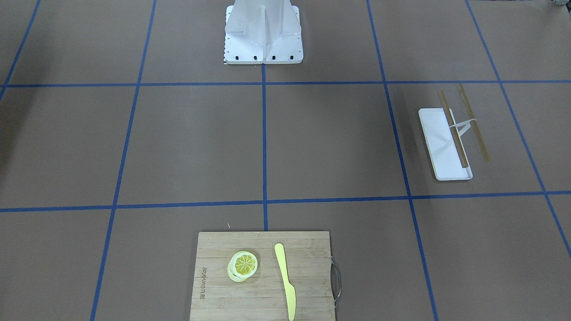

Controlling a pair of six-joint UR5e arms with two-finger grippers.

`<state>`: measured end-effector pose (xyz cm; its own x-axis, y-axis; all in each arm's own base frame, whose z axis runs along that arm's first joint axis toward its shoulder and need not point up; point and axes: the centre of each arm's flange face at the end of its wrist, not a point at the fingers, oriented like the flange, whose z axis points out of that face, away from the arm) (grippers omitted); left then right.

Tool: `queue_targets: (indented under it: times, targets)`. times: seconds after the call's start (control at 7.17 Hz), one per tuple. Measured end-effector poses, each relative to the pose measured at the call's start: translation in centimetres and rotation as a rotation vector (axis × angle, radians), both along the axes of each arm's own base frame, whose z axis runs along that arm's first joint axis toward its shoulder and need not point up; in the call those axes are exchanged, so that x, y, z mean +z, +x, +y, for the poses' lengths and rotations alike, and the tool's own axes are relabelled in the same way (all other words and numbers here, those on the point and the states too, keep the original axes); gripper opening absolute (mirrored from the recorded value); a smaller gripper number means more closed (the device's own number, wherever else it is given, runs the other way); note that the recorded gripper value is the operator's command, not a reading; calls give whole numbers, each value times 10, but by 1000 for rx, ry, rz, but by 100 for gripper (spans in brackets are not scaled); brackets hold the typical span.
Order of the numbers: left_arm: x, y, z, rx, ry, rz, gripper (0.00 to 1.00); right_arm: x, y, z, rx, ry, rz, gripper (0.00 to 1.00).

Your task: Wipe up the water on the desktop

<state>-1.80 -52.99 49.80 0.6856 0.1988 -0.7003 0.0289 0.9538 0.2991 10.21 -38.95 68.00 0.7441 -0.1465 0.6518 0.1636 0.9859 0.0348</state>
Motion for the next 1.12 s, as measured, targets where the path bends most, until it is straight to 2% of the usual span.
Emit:
queue_targets:
  times: [0.28,0.56,0.84,1.12]
  targets:
    - [13,-4,5,15,-30,-5,98,-16,-1,-10,9,30,-22,100]
    - [31,-21,18,67,-78,-11,98,-17,-1,-12,9,33,-25,100]
    - [56,-34,42,126,-124,-21,98,-16,-1,-12,8,33,-24,100]
    - [74,-38,59,149,-147,-24,98,-14,-1,-12,8,46,-21,100]
